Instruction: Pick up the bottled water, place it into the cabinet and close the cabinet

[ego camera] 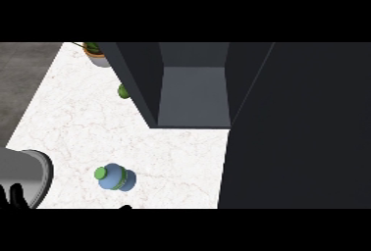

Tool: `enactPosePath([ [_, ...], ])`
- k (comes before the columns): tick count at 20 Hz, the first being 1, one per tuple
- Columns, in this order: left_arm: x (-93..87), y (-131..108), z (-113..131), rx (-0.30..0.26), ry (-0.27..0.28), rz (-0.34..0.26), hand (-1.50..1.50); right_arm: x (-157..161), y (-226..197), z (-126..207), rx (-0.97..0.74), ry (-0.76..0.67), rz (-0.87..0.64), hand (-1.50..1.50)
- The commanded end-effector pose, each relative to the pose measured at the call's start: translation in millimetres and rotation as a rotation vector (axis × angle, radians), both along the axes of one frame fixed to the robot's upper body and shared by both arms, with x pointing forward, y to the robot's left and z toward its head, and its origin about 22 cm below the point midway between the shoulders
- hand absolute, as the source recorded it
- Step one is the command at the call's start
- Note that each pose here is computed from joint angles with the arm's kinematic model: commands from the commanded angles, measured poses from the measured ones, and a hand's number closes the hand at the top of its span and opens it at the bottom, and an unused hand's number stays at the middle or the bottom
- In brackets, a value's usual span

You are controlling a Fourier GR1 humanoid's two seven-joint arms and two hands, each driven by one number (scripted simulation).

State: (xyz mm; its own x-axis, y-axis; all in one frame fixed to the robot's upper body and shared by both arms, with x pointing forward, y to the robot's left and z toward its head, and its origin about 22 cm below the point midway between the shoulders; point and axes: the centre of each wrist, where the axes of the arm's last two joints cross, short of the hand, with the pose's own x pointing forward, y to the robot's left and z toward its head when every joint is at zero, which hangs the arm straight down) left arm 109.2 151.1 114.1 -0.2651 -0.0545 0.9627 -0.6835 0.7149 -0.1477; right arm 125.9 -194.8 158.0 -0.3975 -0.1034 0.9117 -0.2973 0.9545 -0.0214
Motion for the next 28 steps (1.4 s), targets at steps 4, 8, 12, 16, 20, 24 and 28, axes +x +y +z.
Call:
enactPosePath([
  [4, -35.2, -24.8, 16.9, -0.008, -0.079, 0.075, -1.5, -13.1, 10.5, 11.1, 0.022, -0.017, -0.017, -1.5],
  [8, -45.4, -24.8, 19.6, -0.005, -0.051, 0.108, -1.5, -15.2, 15.7, 13.3, 0.011, 0.002, -0.018, -1.5],
  [12, -47.6, -27.6, 15.8, 0.007, -0.026, 0.121, -1.5, -21.9, 21.6, 10.4, -0.012, -0.002, 0.004, -1.5],
  [16, -44.4, -25.9, 12.4, 0.015, -0.021, 0.144, -1.5, -20.4, 27.4, 16.6, 0.014, -0.025, -0.001, -1.5],
  [20, -46.6, -27.3, 10.6, 0.004, 0.027, 0.128, -1.5, -31.2, 24.1, 23.3, 0.014, -0.02, 0.001, -1.5],
  [24, -33.9, -11.7, 9.2, 0.025, 0.055, 0.125, -1.5, -24.5, 27.0, 17.1, 0.002, -0.034, -0.011, -1.5],
  [28, -25.6, -16.2, -4.3, 0.026, 0.094, 0.116, -1.5, -24.8, 27.2, 19.2, -0.001, -0.038, -0.021, -1.5],
])
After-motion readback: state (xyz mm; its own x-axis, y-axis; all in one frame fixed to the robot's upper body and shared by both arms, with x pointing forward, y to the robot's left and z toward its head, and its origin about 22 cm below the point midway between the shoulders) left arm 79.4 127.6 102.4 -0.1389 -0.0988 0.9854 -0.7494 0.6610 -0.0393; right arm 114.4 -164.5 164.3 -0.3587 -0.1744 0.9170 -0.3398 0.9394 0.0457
